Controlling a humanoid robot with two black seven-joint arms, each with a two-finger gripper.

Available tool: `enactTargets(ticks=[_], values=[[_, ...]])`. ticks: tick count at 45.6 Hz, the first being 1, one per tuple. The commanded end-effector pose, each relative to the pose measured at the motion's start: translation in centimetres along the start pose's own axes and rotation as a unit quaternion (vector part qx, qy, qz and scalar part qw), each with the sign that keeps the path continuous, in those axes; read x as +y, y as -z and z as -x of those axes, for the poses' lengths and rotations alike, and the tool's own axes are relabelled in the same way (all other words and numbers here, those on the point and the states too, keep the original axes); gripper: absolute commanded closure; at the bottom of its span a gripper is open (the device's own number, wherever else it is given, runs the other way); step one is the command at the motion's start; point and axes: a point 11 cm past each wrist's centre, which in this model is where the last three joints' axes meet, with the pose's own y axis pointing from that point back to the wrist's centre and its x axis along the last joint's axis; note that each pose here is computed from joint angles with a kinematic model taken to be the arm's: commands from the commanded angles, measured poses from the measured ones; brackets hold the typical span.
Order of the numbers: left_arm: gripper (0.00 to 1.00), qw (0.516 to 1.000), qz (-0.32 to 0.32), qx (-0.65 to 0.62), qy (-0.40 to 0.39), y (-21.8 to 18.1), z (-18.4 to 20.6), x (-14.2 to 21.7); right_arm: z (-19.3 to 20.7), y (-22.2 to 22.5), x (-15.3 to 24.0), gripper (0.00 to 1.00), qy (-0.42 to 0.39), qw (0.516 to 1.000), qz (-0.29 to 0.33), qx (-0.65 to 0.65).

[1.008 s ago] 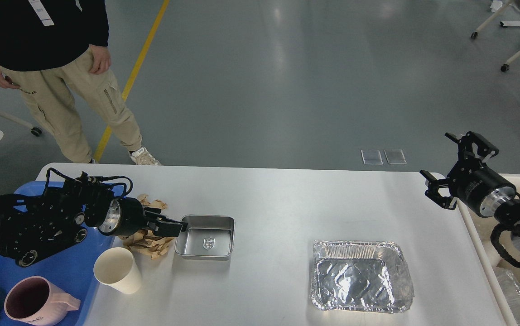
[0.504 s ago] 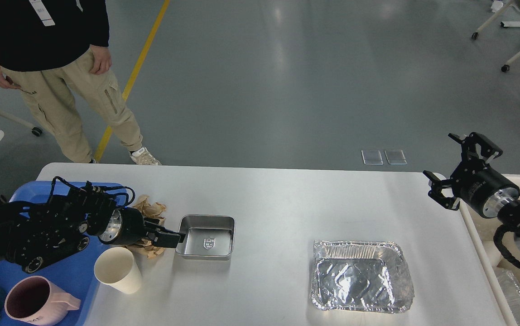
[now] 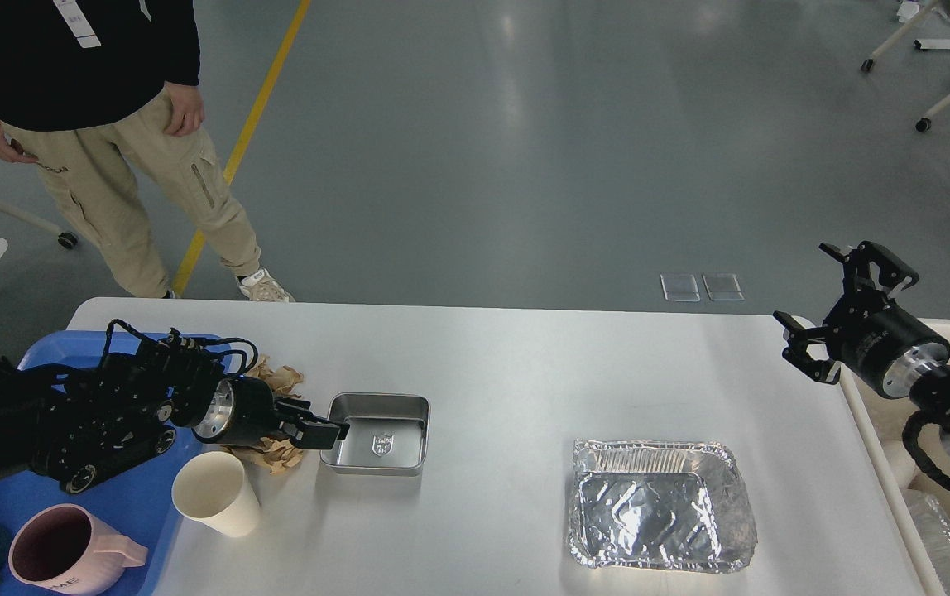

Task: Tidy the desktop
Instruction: 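Reach the left gripper to the steel box rim and grasp it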

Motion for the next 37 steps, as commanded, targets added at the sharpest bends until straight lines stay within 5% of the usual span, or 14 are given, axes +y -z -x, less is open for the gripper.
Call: enactTargets(ticks=[1,19,24,30,37], values=[[0.30,1.000,0.017,-0.006,0.007,-0.7,0.2,-0.6,-0.2,0.2,0.1,0.00,-0.002,1.000,0.000,0.002],[0.33,1.000,0.008,-0.015,0.007,0.4,0.8,-0.7,-0.2,0.2,0.2,0.00,-0.003,1.000,-0.001,0.004],[0.45,1.000,0.011,-0.016,0.000,0.6,1.0,-0.7,-0.2,0.2,0.2,0.00,-0.003,1.000,-0.002,0.004],[0.74,1.000,0.021,-0.017,0.002,0.5,1.1,-0.6,-0.2,0.2,0.2,0.00,-0.003,1.000,-0.003,0.003],[0.84,1.000,0.018,-0.020,0.006,1.0,1.3,-0.5,-0.3,0.1,0.2,0.00,-0.004,1.000,-0.002,0.002]])
